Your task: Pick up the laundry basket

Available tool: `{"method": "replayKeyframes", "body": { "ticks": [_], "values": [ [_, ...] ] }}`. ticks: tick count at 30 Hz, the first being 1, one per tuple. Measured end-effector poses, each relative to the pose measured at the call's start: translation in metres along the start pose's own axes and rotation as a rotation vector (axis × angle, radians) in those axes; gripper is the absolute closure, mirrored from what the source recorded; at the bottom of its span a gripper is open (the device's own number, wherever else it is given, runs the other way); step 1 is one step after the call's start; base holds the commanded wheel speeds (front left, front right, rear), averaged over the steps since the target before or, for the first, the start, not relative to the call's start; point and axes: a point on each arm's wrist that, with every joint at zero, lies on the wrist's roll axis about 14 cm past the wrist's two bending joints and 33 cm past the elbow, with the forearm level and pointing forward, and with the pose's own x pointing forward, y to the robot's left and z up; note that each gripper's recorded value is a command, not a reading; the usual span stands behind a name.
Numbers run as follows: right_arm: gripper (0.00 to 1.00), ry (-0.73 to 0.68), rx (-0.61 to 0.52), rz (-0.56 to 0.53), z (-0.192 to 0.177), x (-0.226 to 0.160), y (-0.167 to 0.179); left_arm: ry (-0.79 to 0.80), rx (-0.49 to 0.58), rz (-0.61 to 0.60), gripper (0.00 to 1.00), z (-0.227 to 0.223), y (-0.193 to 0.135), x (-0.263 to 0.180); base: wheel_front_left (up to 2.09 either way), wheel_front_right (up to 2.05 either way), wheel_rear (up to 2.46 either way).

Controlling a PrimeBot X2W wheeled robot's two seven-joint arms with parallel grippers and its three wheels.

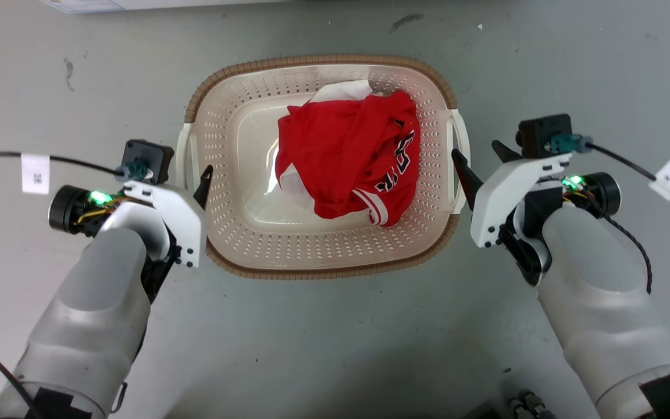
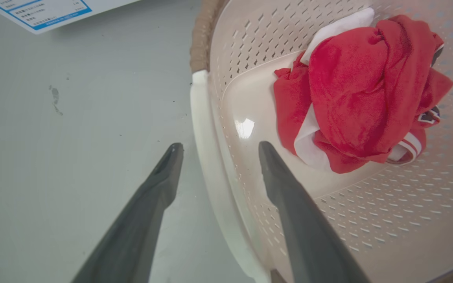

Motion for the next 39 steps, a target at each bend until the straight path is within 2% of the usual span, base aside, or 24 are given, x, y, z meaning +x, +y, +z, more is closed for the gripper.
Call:
{"method": "replayKeyframes", "body": {
  "ticks": [16,26,36,37,38,39],
  "values": [
    [0.0,0.293,-0.051,0.042,-0.032,0.029,0.009,0.206,0.023,-0.048,0.0,-0.023,0.011,0.019,0.0,0.0,0.0],
    [0.0,0.361,-0.056,0.05,-0.045,0.039,0.01,0.253,0.03,-0.08,0.0,-0.028,0.01,0.029,0.0,0.0,0.0],
    [0.0,0.371,-0.05,0.058,-0.051,0.043,0.013,0.264,0.029,-0.088,0.0,-0.033,0.011,0.03,0.0,0.0,0.0],
    [0.59,0.374,-0.05,0.06,-0.052,0.043,0.013,0.266,0.025,-0.091,0.14,-0.033,0.01,0.03,0.0,0.0,0.0],
    [0.87,0.376,-0.051,0.061,-0.053,0.043,0.014,0.269,0.022,-0.095,1.0,-0.034,0.009,0.03,0.0,0.0,0.0],
    [1.0,0.376,-0.054,0.062,-0.052,0.043,0.014,0.27,0.02,-0.099,1.0,-0.035,0.007,0.03,0.0,0.0,0.0]
  ]
}}
